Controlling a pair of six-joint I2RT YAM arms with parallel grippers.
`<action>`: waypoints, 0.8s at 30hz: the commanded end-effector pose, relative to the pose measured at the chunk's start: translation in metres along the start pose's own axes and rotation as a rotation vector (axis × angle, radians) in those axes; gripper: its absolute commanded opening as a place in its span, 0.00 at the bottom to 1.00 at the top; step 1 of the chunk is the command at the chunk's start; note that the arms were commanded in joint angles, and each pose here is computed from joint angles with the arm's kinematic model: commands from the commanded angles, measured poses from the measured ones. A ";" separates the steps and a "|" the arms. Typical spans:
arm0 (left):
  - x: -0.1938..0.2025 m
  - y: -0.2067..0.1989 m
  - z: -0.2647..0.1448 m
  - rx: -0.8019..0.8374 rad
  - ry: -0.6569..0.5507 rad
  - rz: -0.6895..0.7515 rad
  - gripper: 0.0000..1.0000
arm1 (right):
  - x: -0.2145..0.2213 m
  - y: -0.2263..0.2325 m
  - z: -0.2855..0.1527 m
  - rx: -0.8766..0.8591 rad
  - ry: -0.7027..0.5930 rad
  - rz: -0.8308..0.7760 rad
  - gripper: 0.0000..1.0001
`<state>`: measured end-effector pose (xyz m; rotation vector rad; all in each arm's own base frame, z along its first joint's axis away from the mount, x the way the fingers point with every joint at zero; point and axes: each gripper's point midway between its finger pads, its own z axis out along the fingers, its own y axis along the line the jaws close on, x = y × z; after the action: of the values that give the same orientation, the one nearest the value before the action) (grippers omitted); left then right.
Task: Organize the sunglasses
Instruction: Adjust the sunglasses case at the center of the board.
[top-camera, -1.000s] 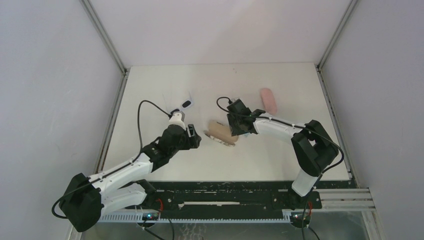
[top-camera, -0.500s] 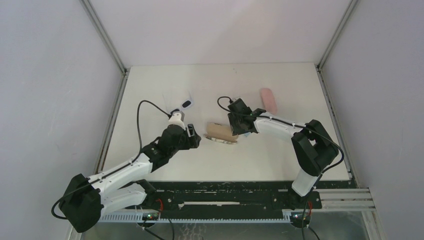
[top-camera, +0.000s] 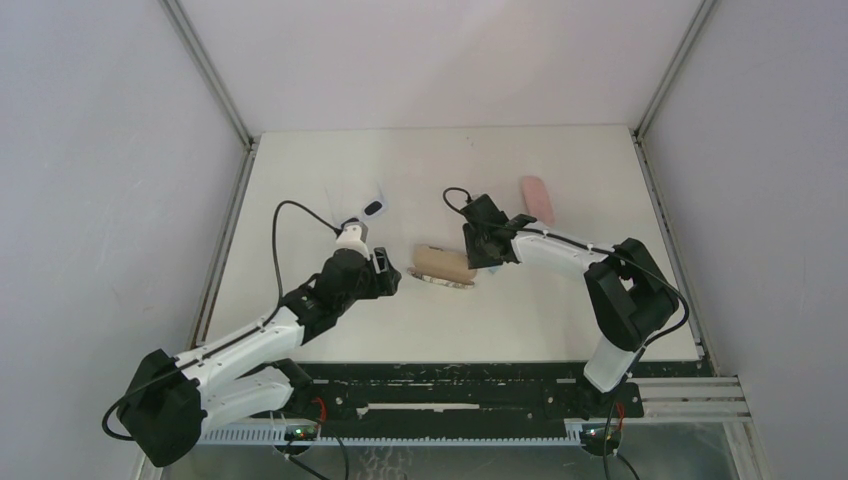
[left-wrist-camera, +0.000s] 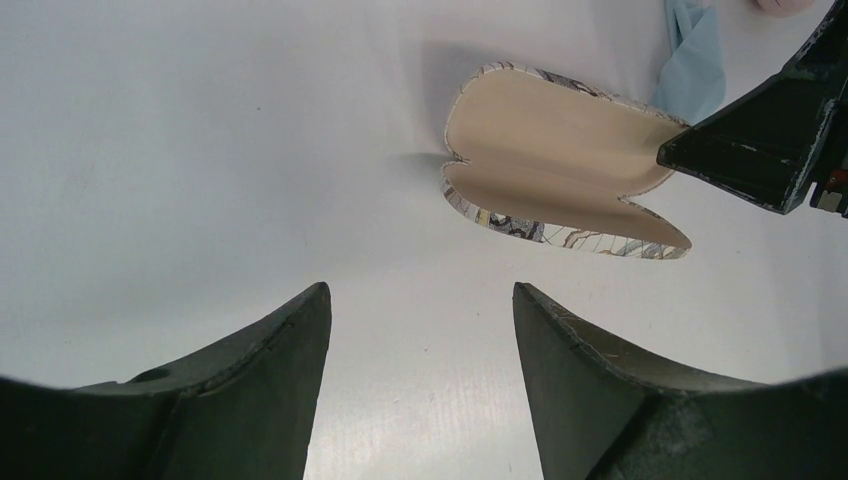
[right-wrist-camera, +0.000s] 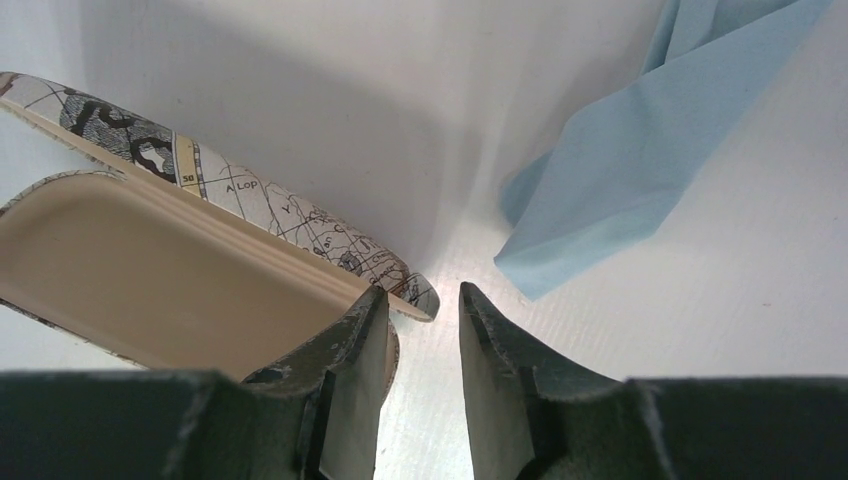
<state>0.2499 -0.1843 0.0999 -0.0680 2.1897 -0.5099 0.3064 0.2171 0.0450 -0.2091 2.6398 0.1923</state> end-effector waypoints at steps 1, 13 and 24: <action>0.000 0.006 -0.001 -0.006 -0.012 0.006 0.71 | -0.004 0.006 -0.004 -0.031 -0.007 0.062 0.32; -0.001 0.005 0.000 -0.006 -0.008 0.007 0.71 | 0.000 0.005 0.005 -0.041 0.013 0.068 0.22; -0.004 0.006 0.001 -0.011 -0.007 0.010 0.71 | -0.036 0.002 0.009 -0.059 -0.127 -0.069 0.09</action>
<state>0.2519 -0.1814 0.0996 -0.0782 2.1895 -0.5032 0.3149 0.2200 0.0433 -0.2186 2.6242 0.2392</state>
